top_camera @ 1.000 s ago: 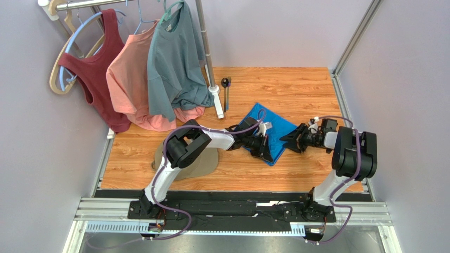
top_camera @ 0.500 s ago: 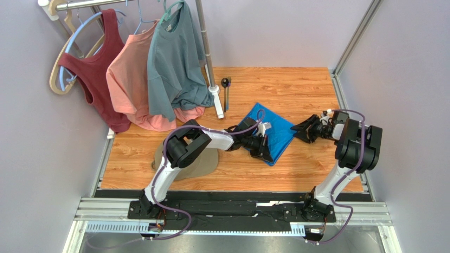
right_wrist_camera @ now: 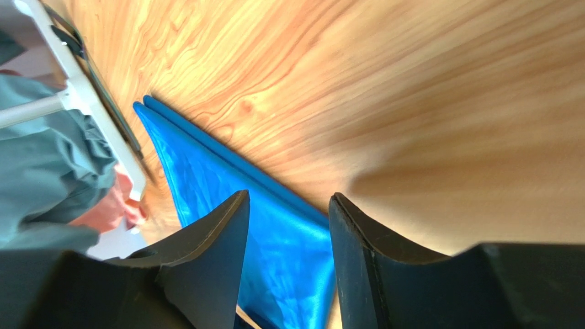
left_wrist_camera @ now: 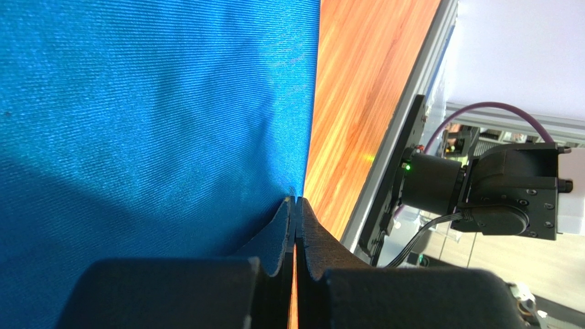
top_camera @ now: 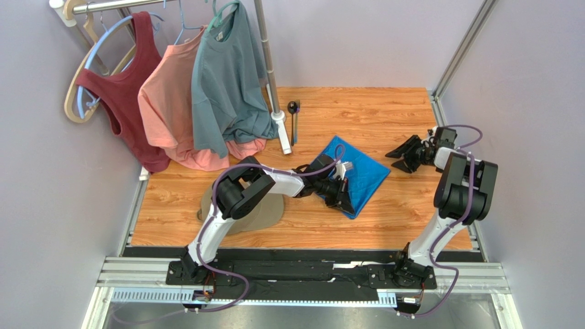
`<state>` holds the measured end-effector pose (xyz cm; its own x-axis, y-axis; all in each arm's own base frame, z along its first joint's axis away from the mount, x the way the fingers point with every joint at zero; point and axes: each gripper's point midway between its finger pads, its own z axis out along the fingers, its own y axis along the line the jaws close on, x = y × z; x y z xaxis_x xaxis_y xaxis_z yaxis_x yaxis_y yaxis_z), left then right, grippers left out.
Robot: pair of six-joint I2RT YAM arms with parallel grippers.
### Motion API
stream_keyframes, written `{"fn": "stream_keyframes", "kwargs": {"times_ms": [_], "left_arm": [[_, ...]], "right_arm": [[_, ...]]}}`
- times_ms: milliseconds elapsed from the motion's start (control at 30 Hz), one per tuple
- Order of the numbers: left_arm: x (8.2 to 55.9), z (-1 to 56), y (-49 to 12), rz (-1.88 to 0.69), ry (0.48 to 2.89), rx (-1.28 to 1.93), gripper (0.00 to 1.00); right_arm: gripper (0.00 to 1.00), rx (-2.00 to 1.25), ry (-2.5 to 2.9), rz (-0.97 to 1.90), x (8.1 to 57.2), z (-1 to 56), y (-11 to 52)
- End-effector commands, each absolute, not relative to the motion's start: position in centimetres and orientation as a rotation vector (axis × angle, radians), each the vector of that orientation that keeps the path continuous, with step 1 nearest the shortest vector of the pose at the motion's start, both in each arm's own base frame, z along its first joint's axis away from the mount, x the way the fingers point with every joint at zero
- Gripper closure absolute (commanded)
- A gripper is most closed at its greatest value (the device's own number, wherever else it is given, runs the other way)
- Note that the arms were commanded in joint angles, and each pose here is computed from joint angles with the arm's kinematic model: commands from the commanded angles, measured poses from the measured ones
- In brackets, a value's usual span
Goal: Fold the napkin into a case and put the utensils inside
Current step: Smooth out the square-folded napkin at the center of the board, then rotate the square-folded napkin at the center of the board.
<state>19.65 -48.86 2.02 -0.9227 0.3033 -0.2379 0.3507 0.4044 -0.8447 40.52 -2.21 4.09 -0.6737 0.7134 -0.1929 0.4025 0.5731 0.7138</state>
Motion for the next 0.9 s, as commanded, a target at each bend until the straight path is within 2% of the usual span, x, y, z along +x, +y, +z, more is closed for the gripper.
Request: {"fn": "stream_keyframes", "kwargs": {"times_ms": [0,133,267,367,433,500,600,633,667,700,867], "left_arm": [[18.4,1.0,-48.1,-1.495,2.698,0.592,1.0],[18.3,3.6,-48.5,-1.531,2.629,0.602,1.0],[18.4,7.5,-47.9,-1.53,2.544,0.654,0.78],[19.3,11.1,-46.5,-1.475,2.471,0.682,0.7],[20.6,12.6,-44.7,-1.435,2.477,0.651,0.69],[23.1,13.5,-43.1,-1.387,2.463,0.623,0.71],[26.5,11.3,-39.9,-1.187,2.57,0.577,0.82],[27.3,10.6,-39.3,-1.142,2.6,0.574,0.85],[28.8,9.8,-39.4,-1.101,2.618,0.571,0.9],[29.4,8.9,-38.5,-1.046,2.655,0.578,0.91],[32.8,4.8,-39.0,-0.874,2.698,0.568,0.96]], "right_arm": [[0.48,0.854,2.337,0.602,40.5,9.4,-3.7],[0.48,0.787,2.34,0.555,38.3,13.4,-2.1],[0.47,0.659,2.413,0.584,34.7,13.9,2.4],[0.48,0.593,2.418,0.739,32.2,13.8,5.7],[0.48,0.535,2.44,0.772,31.0,13.4,7.8],[0.5,0.494,2.464,0.813,29.8,12.8,9.5],[0.56,0.43,2.517,0.834,28.2,11.3,12.4],[0.59,0.406,2.533,0.846,27.7,10.7,13.4],[0.68,0.407,2.516,0.866,27.9,10.5,14.1],[0.72,0.417,2.55,0.873,27.3,9.1,14.4],[0.86,0.4,2.632,0.823,27.0,5.2,14.6]]}}
